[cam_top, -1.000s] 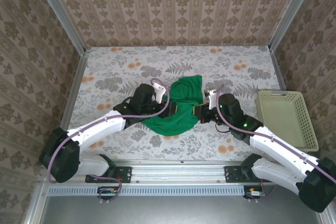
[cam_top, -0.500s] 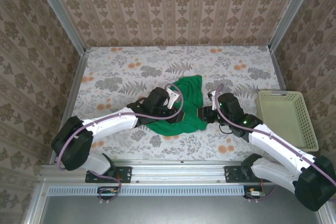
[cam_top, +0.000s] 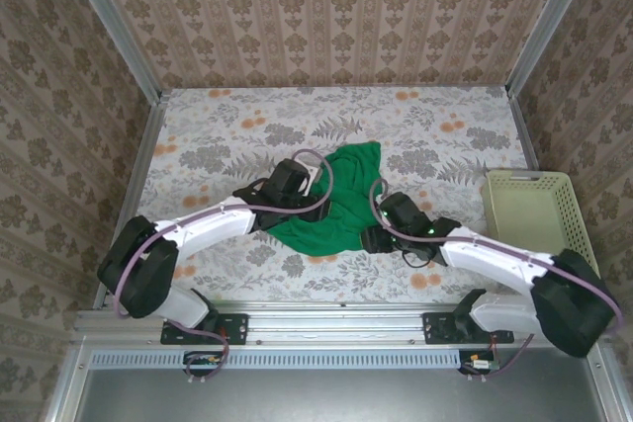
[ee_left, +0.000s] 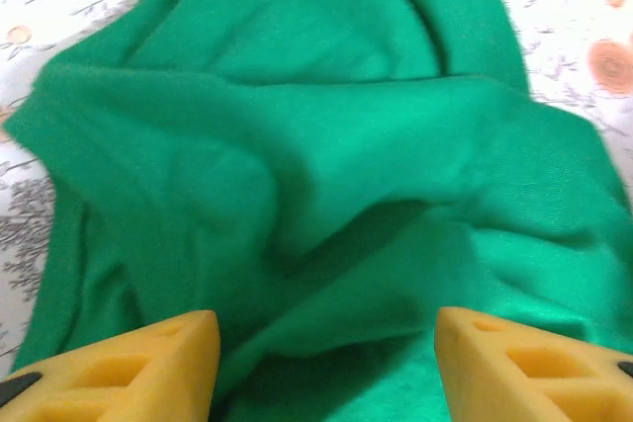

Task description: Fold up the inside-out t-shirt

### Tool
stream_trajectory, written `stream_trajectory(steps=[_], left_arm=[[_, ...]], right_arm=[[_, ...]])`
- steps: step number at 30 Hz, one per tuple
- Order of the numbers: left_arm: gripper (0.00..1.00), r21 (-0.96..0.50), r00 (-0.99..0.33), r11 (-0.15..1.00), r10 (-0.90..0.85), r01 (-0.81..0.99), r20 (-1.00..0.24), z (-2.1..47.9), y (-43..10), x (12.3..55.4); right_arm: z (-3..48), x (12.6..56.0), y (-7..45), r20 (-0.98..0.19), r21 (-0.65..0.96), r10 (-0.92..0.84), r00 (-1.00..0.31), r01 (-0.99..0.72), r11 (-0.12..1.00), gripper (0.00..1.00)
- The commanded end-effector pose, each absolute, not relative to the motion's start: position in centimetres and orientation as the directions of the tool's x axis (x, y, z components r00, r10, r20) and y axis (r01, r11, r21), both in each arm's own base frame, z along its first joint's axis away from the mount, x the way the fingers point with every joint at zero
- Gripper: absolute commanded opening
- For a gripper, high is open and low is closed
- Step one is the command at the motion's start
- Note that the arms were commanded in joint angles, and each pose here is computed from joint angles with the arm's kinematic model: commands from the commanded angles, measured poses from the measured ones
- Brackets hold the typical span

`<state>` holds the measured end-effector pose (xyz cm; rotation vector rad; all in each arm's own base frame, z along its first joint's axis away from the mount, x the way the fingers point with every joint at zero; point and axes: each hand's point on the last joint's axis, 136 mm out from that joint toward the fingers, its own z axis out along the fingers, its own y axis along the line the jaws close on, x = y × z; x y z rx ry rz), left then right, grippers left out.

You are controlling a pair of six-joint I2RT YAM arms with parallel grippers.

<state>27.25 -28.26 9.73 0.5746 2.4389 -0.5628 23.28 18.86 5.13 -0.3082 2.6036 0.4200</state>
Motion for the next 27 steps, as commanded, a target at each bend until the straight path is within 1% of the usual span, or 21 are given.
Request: stream_trajectory(steps=[1,3,4,7,10,13,16,17,18,19,21,22,24,27], left_arm=[[0.61,-0.247,-0.783,0.850,0.266,0.466,-0.563,8.8,-27.7,27.7],[0.60,-0.231,-0.802,0.865,0.269,0.444,-0.534,7.7,-27.3,27.8],[0.59,-0.223,-0.811,0.873,0.271,0.434,-0.518,7.2,-27.1,27.7],[0.58,-0.216,-0.827,0.881,0.275,0.421,-0.490,5.9,-26.9,27.6],[0.58,-0.218,-0.830,0.879,0.281,0.424,-0.483,5.5,-26.9,27.4],[0.58,-0.215,-0.828,0.879,0.284,0.426,-0.483,5.3,-26.8,27.3],[0.58,-0.214,-0.826,0.879,0.283,0.427,-0.487,5.4,-26.7,27.3],[0.58,-0.212,-0.826,0.880,0.282,0.425,-0.488,5.4,-26.7,27.3],[0.58,-0.211,-0.826,0.880,0.283,0.426,-0.488,5.5,-26.6,27.3],[0.58,-0.208,-0.825,0.881,0.282,0.424,-0.489,5.5,-26.6,27.3],[0.59,-0.205,-0.825,0.883,0.279,0.421,-0.491,5.5,-26.4,27.4],[0.59,-0.205,-0.825,0.884,0.279,0.421,-0.491,5.5,-26.3,27.4],[0.59,-0.205,-0.826,0.886,0.275,0.417,-0.492,5.5,-26.2,27.4],[0.59,-0.208,-0.827,0.887,0.268,0.412,-0.494,5.6,-26.1,27.5]], right_arm=[[5.8,25.8,18.8,-0.517,0.166,-0.133,-0.845,-0.252,0.953,0.47],[5.9,26.8,18.2,-0.516,0.109,-0.142,-0.845,-0.229,0.967,0.41],[6.2,27.5,17.8,-0.523,0.081,-0.138,-0.841,-0.210,0.974,0.36],[7.5,29.4,16.7,-0.554,0.069,-0.108,-0.825,-0.175,0.982,0.27],[7.2,30.9,16.6,-0.543,0.045,-0.134,-0.829,-0.188,0.981,0.22],[7.1,32.3,17.3,-0.539,0.025,-0.171,-0.825,-0.218,0.976,0.20],[6.8,33.9,17.3,-0.526,0.000,-0.190,-0.829,-0.223,0.975,0.20],[6.8,34.3,17.1,-0.523,-0.014,-0.194,-0.830,-0.219,0.976,0.22],[7.1,34.6,16.6,-0.523,-0.040,-0.195,-0.829,-0.205,0.978,0.27],[7.4,34.8,16.1,-0.526,-0.060,-0.197,-0.827,-0.195,0.979,0.36],[8.3,34.6,15.2,-0.536,-0.086,-0.196,-0.821,-0.178,0.980,0.48],[8.7,34.2,14.8,-0.538,-0.091,-0.195,-0.820,-0.173,0.981,0.50],[9.6,33.1,14.5,-0.545,-0.071,-0.182,-0.819,-0.171,0.983,0.50],[10.9,30.9,14.1,-0.567,0.018,-0.104,-0.817,-0.138,0.990,0.47]])
